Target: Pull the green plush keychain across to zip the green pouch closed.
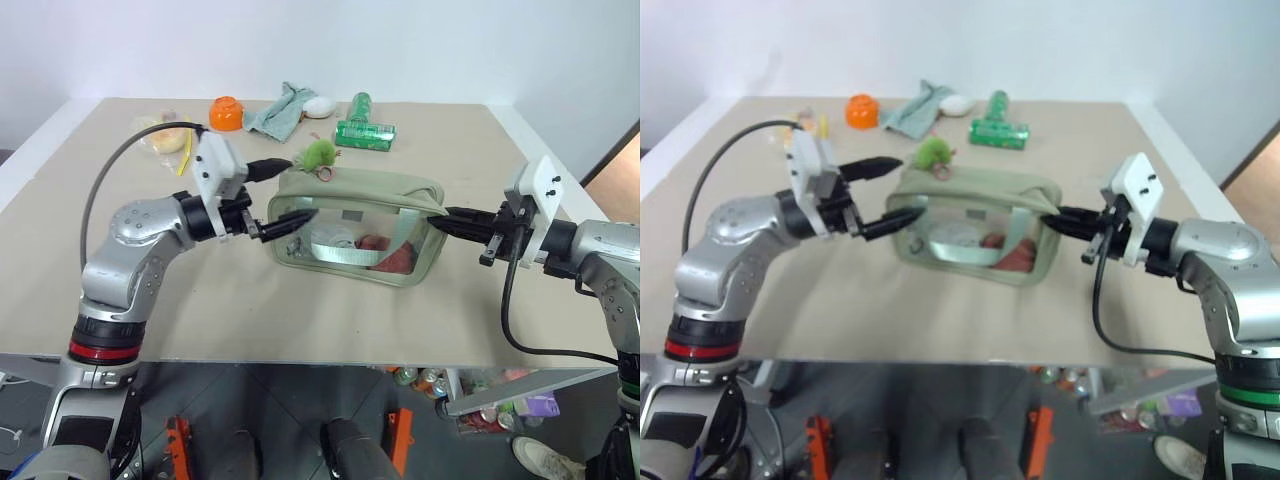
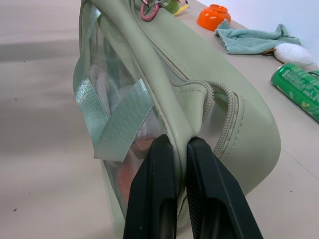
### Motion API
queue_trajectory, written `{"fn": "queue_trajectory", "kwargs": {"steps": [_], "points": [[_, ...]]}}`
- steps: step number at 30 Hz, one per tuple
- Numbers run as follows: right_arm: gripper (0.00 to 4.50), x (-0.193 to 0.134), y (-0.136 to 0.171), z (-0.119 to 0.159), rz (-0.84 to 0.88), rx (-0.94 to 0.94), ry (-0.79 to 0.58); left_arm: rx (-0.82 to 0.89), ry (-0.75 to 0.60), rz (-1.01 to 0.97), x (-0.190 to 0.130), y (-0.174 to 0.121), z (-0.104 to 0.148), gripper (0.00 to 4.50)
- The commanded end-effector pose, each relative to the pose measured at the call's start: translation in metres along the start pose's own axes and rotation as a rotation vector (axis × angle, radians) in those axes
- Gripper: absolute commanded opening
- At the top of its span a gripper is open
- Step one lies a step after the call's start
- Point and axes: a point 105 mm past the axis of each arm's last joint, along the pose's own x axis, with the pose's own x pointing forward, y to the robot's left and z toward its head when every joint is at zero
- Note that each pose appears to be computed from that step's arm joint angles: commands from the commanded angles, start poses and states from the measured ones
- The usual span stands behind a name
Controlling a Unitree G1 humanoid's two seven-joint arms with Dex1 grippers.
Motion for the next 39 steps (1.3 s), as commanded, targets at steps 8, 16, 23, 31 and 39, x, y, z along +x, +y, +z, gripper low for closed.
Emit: {"fn": "queue_trajectory", "kwargs": {"steps": [8,16,23,31,39], "points": [[0.26,-0.002,0.000,0.011,-0.003,-0.048,-0.026,-0.059,0.013,0.101,-0.003,0.002,-0.019,4.47],[0.26,-0.004,0.001,0.010,-0.008,-0.044,-0.022,-0.102,0.025,0.073,0.000,0.002,-0.029,4.47],[0.26,-0.007,0.001,0.006,-0.016,-0.044,-0.011,-0.105,-0.020,0.126,-0.006,0.011,-0.021,4.47],[0.26,-0.007,0.000,0.006,-0.015,-0.044,-0.006,-0.163,-0.024,0.114,-0.006,0.009,-0.021,4.47],[0.26,-0.007,0.001,0.004,-0.018,-0.021,-0.009,-0.201,-0.012,0.039,0.004,-0.003,-0.029,4.47]]}}
